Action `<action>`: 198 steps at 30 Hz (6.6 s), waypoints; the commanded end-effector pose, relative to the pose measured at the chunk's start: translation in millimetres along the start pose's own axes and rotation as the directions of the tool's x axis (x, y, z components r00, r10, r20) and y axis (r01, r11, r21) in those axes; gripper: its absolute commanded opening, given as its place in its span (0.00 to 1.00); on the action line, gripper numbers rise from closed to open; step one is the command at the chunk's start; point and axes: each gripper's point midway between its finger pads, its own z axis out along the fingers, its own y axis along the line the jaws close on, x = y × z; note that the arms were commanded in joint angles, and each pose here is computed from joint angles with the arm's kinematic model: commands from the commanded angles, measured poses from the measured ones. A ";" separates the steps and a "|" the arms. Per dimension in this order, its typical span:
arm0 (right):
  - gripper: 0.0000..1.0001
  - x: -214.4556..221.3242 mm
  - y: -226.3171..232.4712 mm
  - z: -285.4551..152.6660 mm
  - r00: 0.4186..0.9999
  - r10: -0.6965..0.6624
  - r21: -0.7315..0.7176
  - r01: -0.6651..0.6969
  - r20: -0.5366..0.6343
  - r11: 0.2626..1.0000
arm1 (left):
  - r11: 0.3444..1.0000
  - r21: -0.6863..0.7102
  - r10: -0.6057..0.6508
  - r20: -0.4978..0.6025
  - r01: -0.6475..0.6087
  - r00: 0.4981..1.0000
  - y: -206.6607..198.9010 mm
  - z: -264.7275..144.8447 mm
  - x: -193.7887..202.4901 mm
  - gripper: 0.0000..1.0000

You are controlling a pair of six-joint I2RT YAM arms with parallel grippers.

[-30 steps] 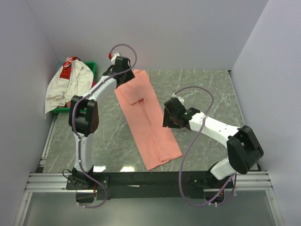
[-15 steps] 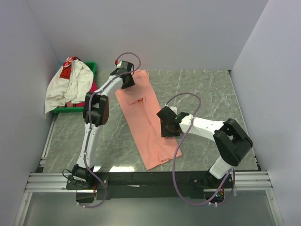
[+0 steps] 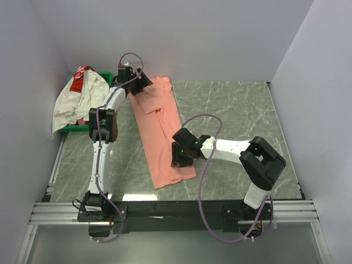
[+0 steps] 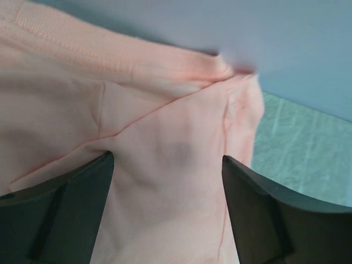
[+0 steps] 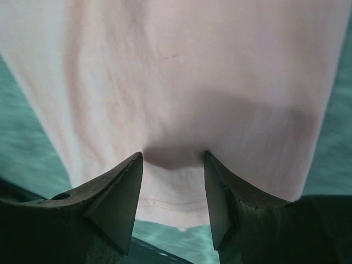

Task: Fold and stack the t-shirts
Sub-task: Fold the tshirt

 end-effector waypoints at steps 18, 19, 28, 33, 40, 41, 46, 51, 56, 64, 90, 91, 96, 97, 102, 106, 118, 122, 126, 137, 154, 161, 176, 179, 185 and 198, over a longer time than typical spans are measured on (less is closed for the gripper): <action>0.55 -0.2 62.4 11.7 0.993 0.121 -0.186 -0.118 0.007 0.975 | 0.983 0.179 -0.001 0.199 -0.035 0.980 -119.3 -147.8 -58.7 0.81; 0.55 4.4 56.7 10.0 0.993 0.113 -0.167 -0.108 0.019 0.980 | 0.984 0.174 0.001 0.227 -0.042 0.974 -130.4 -171.4 -60.9 0.81; 0.55 50.1 10.3 -0.9 0.996 0.091 -0.082 -0.089 0.023 0.993 | 0.991 -0.134 -0.006 0.142 0.025 0.990 -84.9 -234.7 83.6 0.61; 0.54 76.3 -1.4 1.3 0.998 0.057 -0.068 -0.059 -0.020 0.996 | 0.945 -0.313 -0.060 0.114 0.093 0.992 -10.8 -267.9 150.7 0.58; 0.54 106.1 14.3 4.5 0.998 -0.017 -0.044 0.014 -0.063 0.999 | 0.910 -0.407 -0.036 0.106 0.076 0.994 12.1 -272.2 153.1 0.59; 0.53 107.4 19.9 3.3 0.997 -0.026 -0.049 0.023 -0.066 0.999 | 0.911 -0.407 -0.028 0.102 0.067 0.994 10.5 -271.3 151.6 0.59; 0.53 111.2 14.0 -6.8 0.996 -0.084 0.019 0.085 -0.035 0.996 | 0.918 -0.393 -0.036 0.055 0.055 0.998 11.9 -272.5 163.6 0.58; 0.54 96.7 7.5 -36.2 0.996 -0.072 0.021 0.071 0.058 0.997 | 0.927 -0.367 -0.081 0.008 0.078 0.997 19.3 -293.9 194.8 0.52; 0.52 80.2 13.4 -57.6 0.988 -0.094 0.027 0.091 0.125 0.995 | 0.921 -0.384 -0.089 -0.030 0.071 0.996 27.6 -323.1 231.7 0.45; 0.45 84.9 38.5 -52.2 0.969 -0.210 0.049 0.206 0.127 0.977 | 0.897 -0.415 -0.190 -0.044 0.155 0.981 43.8 -361.0 278.8 0.38; 0.41 103.4 113.6 -32.3 0.880 -0.446 0.123 0.430 0.164 0.895 | 0.901 -0.413 -0.239 -0.217 0.133 0.946 55.0 -397.2 340.5 0.26; 0.41 104.3 113.5 -29.9 0.879 -0.450 0.130 0.433 0.159 0.892 | 0.902 -0.410 -0.238 -0.217 0.133 0.947 54.3 -397.6 339.9 0.26; 0.42 105.7 114.4 -18.4 0.876 -0.456 0.154 0.434 0.157 0.888 | 0.905 -0.401 -0.240 -0.210 0.140 0.948 52.2 -398.3 337.6 0.26; 0.42 104.9 116.4 -17.5 0.876 -0.455 0.157 0.433 0.159 0.888 | 0.906 -0.402 -0.236 -0.217 0.134 0.947 53.0 -398.4 339.1 0.26; 0.39 104.4 107.2 -13.3 0.881 -0.447 0.204 0.415 0.153 0.887 | 0.909 -0.394 -0.240 -0.229 0.136 0.943 52.3 -396.8 342.5 0.27; 0.12 96.1 94.6 -25.6 0.887 -0.425 0.248 0.376 0.184 0.893 | 0.911 -0.392 -0.235 -0.242 0.126 0.942 53.1 -394.9 345.5 0.27; 0.00 79.3 22.2 -87.9 0.895 -0.358 0.329 0.264 0.266 0.907 | 0.920 -0.379 -0.209 -0.262 0.098 0.942 47.9 -389.4 345.8 0.27; 0.00 77.5 2.1 -101.0 0.900 -0.333 0.335 0.234 0.281 0.913 | 0.924 -0.371 -0.203 -0.279 0.090 0.938 46.2 -386.6 348.7 0.26; 0.00 74.8 -16.9 -113.5 0.902 -0.314 0.360 0.200 0.295 0.911 | 0.926 -0.369 -0.198 -0.286 0.082 0.938 44.6 -384.8 349.2 0.26; 0.00 53.6 -6.7 -140.7 0.879 -0.324 0.334 0.206 0.349 0.920 | 0.940 -0.337 -0.171 -0.317 0.058 0.933 37.8 -380.5 351.5 0.27; 0.00 46.7 26.0 -148.2 0.868 -0.361 0.278 0.274 0.340 0.921 | 0.978 0.140 -0.075 -0.469 0.158 0.880 -64.4 -364.5 368.2 0.36; 0.00 51.3 30.4 -143.9 0.880 -0.331 0.236 0.261 0.339 0.936 | 0.962 0.197 -0.054 -0.541 0.188 0.840 -95.8 -350.6 400.9 0.31; 0.00 57.5 34.6 -141.5 0.895 -0.292 0.174 0.245 0.339 0.954 | 0.928 0.256 -0.055 -0.623 0.270 0.780 -136.5 -335.1 455.6 0.29; 0.00 59.9 32.6 -138.6 0.898 -0.288 0.175 0.242 0.332 0.954 | 0.939 0.239 -0.039 -0.636 0.245 0.771 -134.5 -332.3 464.9 0.30; 0.00 64.3 30.4 -134.2 0.905 -0.280 0.169 0.236 0.321 0.957 | 0.950 0.222 -0.022 -0.650 0.218 0.759 -126.7 -335.8 471.0 0.36; 0.00 70.6 20.5 -127.8 0.912 -0.277 0.180 0.231 0.303 0.956 | 0.951 0.265 0.061 -0.665 0.159 0.745 -116.8 -355.2 470.4 0.41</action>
